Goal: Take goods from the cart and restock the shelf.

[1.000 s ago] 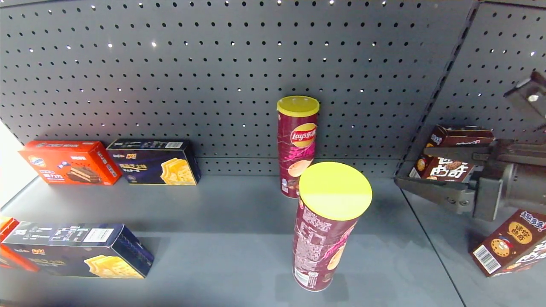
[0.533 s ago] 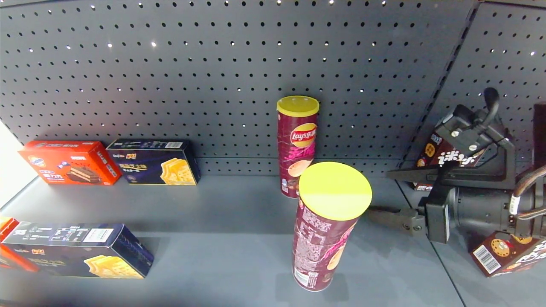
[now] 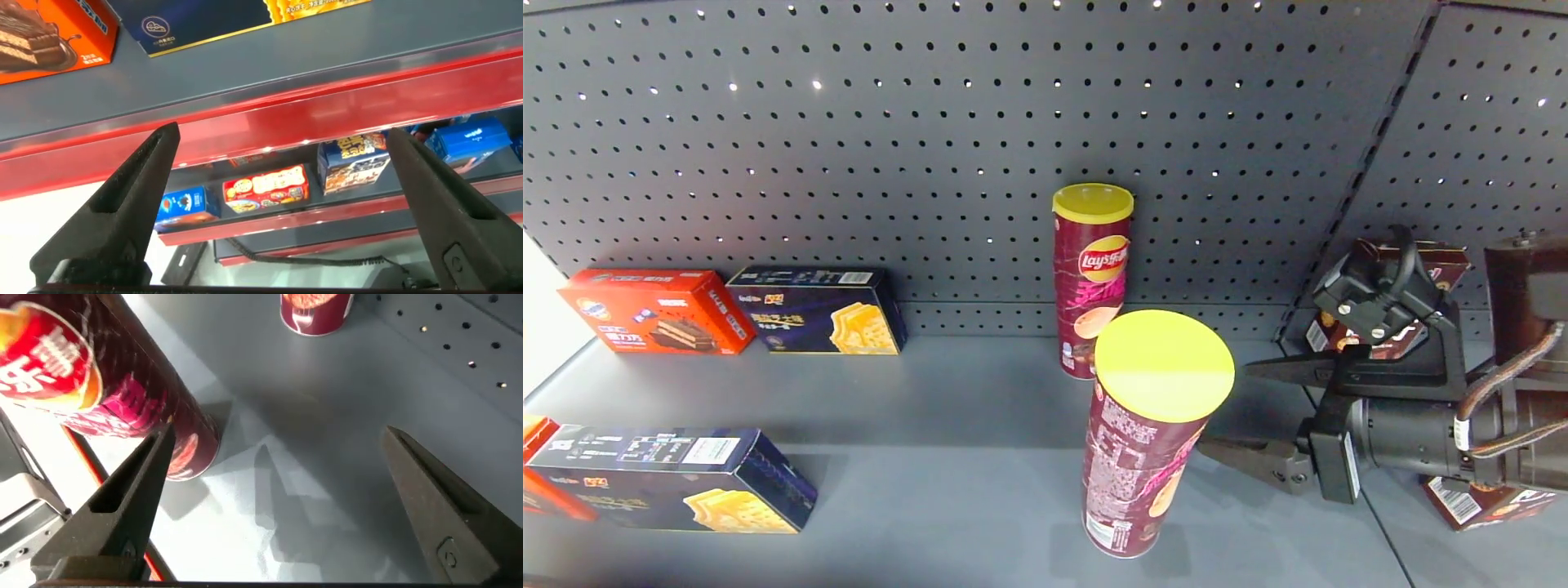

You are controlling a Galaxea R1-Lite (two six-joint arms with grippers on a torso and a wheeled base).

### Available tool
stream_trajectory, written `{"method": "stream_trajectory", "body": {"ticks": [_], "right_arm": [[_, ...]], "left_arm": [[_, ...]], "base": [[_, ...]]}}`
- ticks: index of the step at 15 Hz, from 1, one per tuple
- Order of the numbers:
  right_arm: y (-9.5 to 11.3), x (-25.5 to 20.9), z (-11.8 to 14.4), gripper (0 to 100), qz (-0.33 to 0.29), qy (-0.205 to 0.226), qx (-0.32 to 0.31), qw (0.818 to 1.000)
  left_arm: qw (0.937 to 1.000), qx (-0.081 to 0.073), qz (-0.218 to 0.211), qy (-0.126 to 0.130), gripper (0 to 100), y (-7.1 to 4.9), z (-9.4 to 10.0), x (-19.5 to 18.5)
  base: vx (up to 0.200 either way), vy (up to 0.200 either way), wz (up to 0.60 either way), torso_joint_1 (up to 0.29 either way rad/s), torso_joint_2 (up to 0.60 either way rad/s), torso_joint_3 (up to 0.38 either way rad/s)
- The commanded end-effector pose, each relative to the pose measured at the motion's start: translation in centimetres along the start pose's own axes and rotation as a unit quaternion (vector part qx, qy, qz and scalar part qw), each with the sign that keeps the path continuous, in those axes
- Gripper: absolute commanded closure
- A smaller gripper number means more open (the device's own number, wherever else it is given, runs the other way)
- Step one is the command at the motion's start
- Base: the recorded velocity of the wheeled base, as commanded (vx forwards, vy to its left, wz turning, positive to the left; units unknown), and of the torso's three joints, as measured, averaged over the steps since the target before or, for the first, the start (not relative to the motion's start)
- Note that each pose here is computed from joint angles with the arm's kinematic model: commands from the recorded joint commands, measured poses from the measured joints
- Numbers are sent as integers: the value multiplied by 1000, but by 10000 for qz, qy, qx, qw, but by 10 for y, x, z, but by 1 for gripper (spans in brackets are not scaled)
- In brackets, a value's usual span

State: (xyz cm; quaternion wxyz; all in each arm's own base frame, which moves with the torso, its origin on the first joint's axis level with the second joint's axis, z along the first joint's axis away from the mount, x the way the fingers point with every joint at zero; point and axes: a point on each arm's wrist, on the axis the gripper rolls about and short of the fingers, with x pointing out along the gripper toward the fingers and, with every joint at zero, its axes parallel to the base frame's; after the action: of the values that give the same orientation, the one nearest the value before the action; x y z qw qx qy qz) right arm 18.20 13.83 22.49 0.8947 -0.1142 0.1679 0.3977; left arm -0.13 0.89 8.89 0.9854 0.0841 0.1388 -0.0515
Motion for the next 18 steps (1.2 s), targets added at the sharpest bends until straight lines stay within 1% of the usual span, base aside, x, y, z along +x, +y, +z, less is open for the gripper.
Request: {"method": "stream_trajectory", "body": {"ticks": [1, 6, 8, 10, 13, 15, 18], "right_arm": [[-1, 5, -1, 0, 8, 19, 0, 10000], [-1, 14, -3, 0, 23, 71, 6, 10000], [-1, 14, -4, 0, 25, 79, 7, 10000], [-1, 14, -3, 0, 24, 71, -33, 10000], [4, 15, -3, 0, 145, 68, -103, 9998], [11, 15, -7, 0, 260, 127, -139, 9995], [13, 12, -16, 0, 301, 207, -135, 9992]], "left_arm": [[10000, 15, -2, 40, 0, 0, 0, 1], [10000, -1, -2, 40, 0, 0, 0, 1], [10000, -64, 5, 42, 0, 0, 0, 1], [10000, -66, 13, 43, 0, 0, 0, 1], [10000, -74, 6, 34, 0, 0, 0, 1], [10000, -74, 13, 43, 0, 0, 0, 1], [10000, -74, 20, 51, 0, 0, 0, 1]], "base": [[0, 0, 0, 0, 0, 0], [0, 0, 0, 0, 0, 0], [0, 0, 0, 0, 0, 0], [0, 0, 0, 0, 0, 0], [0, 0, 0, 0, 0, 0], [0, 0, 0, 0, 0, 0], [0, 0, 0, 0, 0, 0]]}}
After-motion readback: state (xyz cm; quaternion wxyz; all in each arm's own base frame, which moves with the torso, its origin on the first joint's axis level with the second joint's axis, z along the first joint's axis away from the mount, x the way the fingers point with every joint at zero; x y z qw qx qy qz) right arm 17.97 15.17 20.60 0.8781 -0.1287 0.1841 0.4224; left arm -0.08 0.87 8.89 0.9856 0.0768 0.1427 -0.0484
